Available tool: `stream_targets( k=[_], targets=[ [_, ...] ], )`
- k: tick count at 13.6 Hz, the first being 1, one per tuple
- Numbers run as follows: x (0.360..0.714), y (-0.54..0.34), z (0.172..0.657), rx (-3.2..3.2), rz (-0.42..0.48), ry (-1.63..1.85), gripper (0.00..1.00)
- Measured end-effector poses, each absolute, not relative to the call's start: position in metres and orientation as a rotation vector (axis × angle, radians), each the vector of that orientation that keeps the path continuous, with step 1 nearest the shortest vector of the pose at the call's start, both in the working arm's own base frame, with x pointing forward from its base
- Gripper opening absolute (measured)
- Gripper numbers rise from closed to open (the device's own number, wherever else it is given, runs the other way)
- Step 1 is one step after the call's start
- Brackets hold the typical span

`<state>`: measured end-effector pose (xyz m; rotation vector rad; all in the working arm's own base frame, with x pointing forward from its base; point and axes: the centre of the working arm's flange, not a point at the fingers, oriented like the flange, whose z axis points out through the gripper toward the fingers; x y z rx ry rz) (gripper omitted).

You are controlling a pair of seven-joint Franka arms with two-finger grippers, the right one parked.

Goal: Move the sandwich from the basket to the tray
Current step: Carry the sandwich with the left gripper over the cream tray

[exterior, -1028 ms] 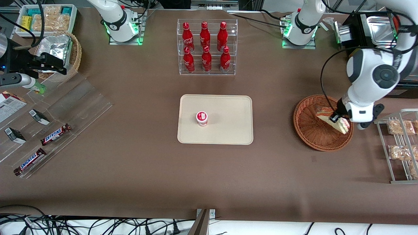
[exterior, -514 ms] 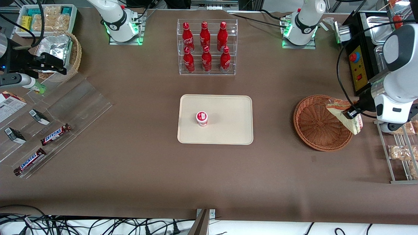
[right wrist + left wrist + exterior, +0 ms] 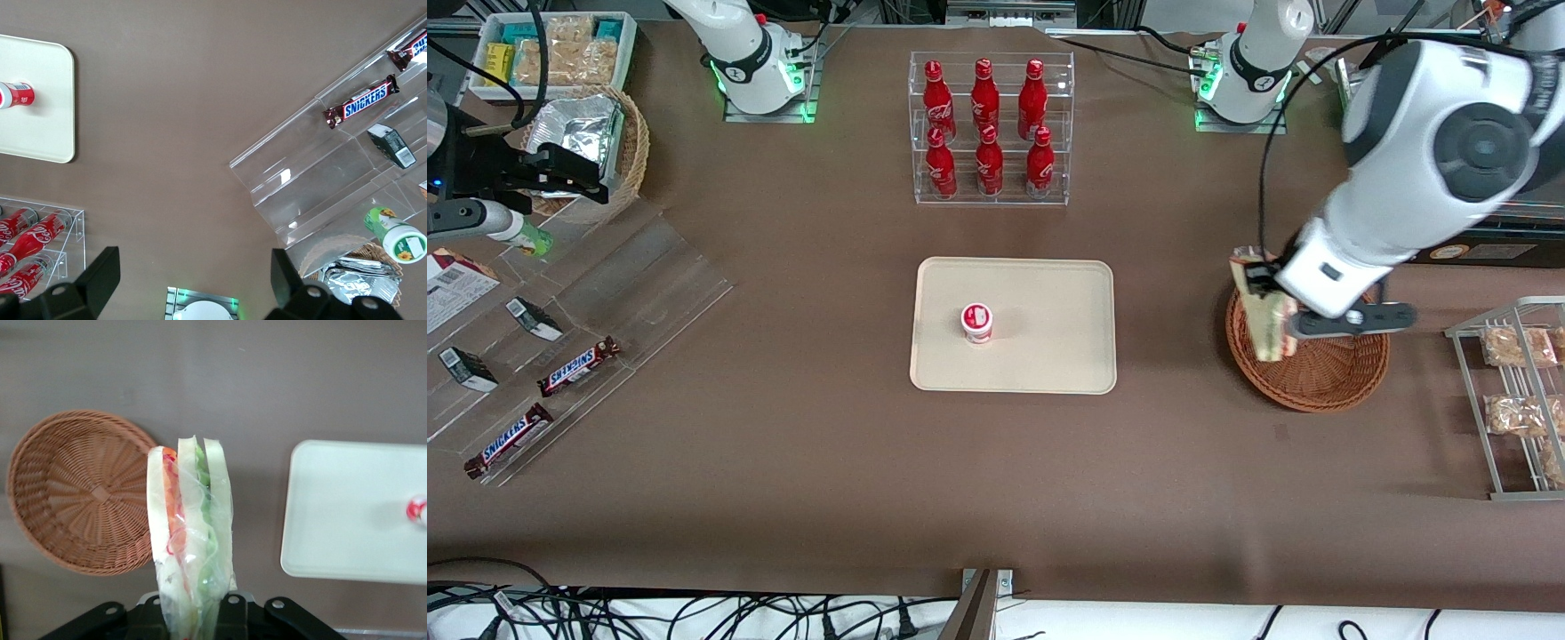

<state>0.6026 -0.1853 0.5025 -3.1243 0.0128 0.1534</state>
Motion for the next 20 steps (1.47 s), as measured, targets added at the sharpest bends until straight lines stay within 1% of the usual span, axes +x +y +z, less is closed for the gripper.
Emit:
stream_targets(
  k=[2,4,6,8,11,12,15,16,18,20],
  targets=[
    [0.595,-0.220,0.490,-3.115,0.181,0.156,0.19],
    [0.591,-0.251,0.474,-3.113,0.176,0.239,0.19],
    [0.589,-0.282,0.447,-3.111,0.174,0.293,0.19],
    [0.587,-0.309,0.414,-3.124,0.140,0.287,0.19],
    [0.569,-0.342,0.358,-3.150,0.071,0.274,0.19],
    [0.560,-0.352,0.341,-3.151,0.070,0.277,0.19],
    [0.539,-0.374,0.297,-3.117,0.119,0.266,0.19],
    [0.536,-0.380,0.283,-3.108,0.118,0.245,0.19],
    [0.528,-0.394,0.256,-3.103,0.116,0.224,0.16],
    [0.522,-0.402,0.233,-3.093,0.127,0.238,0.15]
  ],
)
